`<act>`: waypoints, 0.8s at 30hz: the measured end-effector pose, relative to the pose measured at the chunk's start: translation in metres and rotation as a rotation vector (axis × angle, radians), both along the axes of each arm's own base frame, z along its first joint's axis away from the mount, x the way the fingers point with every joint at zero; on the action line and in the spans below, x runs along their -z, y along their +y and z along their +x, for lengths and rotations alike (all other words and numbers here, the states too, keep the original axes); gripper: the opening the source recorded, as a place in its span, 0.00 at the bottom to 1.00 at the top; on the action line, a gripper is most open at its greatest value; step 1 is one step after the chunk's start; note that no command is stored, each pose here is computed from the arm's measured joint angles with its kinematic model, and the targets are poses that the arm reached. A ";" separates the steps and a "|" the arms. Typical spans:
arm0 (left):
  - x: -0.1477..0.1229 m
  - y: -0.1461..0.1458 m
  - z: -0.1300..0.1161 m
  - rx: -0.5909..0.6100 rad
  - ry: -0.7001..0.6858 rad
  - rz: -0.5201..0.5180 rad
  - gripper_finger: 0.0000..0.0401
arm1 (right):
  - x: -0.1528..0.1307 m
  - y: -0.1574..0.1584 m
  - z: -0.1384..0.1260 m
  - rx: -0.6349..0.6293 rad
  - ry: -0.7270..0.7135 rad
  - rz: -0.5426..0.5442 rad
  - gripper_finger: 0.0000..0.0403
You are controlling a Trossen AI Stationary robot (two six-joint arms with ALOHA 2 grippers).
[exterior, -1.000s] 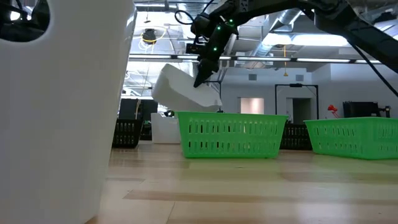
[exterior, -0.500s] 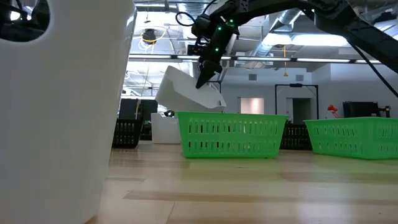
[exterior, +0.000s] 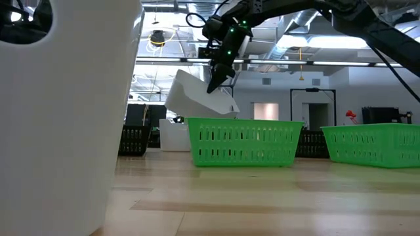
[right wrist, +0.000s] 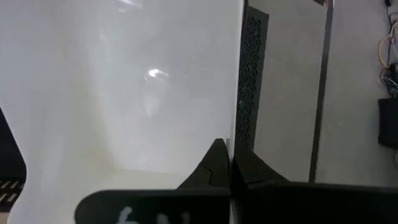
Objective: Stack baskets by color
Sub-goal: Stack the bottom right white bin on the top white bin
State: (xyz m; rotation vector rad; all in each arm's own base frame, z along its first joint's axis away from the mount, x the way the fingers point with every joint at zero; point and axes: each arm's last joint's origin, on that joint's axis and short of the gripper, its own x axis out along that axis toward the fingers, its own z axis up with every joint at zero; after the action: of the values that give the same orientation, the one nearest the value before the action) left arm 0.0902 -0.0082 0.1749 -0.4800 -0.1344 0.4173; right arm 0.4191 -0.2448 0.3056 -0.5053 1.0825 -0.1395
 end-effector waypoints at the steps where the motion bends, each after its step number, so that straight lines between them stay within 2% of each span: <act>1: 0.000 0.000 0.000 0.000 0.000 0.000 0.64 | 0.000 0.000 0.000 0.006 0.005 -0.008 0.00; 24: 0.000 0.000 0.000 0.001 -0.011 -0.024 0.64 | 0.000 -0.001 0.000 -0.003 0.016 -0.028 0.00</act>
State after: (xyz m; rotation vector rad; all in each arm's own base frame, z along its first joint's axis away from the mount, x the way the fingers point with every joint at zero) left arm 0.0902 -0.0082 0.1749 -0.5059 -0.1401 0.4159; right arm 0.4188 -0.2456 0.3057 -0.5338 1.0964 -0.1488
